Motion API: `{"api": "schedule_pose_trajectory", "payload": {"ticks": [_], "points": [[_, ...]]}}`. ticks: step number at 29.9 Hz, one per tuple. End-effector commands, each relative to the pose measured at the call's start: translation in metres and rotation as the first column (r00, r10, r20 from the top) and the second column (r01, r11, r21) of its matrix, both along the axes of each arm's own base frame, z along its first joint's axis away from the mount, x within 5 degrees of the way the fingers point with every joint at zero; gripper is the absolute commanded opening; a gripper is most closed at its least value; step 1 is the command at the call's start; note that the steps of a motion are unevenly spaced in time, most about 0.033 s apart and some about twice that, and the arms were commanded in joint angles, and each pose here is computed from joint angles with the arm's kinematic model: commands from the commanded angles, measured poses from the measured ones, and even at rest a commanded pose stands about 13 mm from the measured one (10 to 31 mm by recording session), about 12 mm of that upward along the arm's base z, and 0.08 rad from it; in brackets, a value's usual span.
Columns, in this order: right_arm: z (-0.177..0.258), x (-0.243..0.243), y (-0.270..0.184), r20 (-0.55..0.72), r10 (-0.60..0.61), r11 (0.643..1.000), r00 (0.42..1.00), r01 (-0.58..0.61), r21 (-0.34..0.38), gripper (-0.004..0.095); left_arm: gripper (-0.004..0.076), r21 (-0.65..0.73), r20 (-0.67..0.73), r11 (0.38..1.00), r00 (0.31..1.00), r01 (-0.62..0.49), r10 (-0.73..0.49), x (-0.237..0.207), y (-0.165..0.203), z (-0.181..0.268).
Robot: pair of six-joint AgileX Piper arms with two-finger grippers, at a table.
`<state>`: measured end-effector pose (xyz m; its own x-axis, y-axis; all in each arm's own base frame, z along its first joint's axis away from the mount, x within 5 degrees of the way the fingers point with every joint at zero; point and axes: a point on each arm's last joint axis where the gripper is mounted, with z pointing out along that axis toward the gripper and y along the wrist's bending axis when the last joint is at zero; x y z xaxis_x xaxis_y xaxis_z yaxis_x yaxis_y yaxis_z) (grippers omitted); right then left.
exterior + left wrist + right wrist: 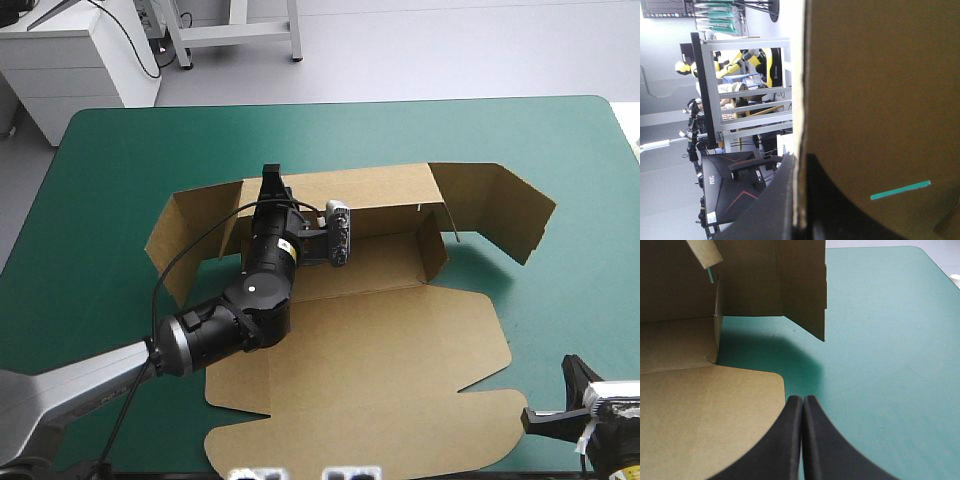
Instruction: Fold the box
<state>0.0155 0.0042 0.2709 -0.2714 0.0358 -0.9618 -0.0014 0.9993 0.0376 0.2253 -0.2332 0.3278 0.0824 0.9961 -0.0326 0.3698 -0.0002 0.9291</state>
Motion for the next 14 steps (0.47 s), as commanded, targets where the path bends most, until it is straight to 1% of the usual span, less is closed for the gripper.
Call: {"api": "schedule_pose_trajectory", "payload": {"ticks": [1,4,7,14], "points": [[0.016,-0.006,0.0,0.127,-0.004,1.0,0.992,0.005,-0.008,-0.0014,-0.0008,-0.074,0.13,0.997,0.991,0.001,0.009,-0.007,0.005,0.021],[0.016,-0.006,0.0,0.127,-0.004,1.0,0.992,0.005,-0.008,-0.0014,-0.0008,-0.118,0.139,0.993,0.99,-0.011,0.028,-0.007,0.006,0.017],[0.016,-0.006,0.0,0.127,-0.004,1.0,0.992,0.005,-0.008,-0.0014,-0.0008,-0.127,0.159,0.992,0.987,-0.011,0.031,-0.007,0.006,0.014],[0.016,-0.006,0.0,0.127,-0.004,1.0,0.992,0.005,-0.008,-0.0014,-0.0008,-0.092,0.192,0.996,0.981,0.002,0.016,-0.008,0.01,-0.002]]}}
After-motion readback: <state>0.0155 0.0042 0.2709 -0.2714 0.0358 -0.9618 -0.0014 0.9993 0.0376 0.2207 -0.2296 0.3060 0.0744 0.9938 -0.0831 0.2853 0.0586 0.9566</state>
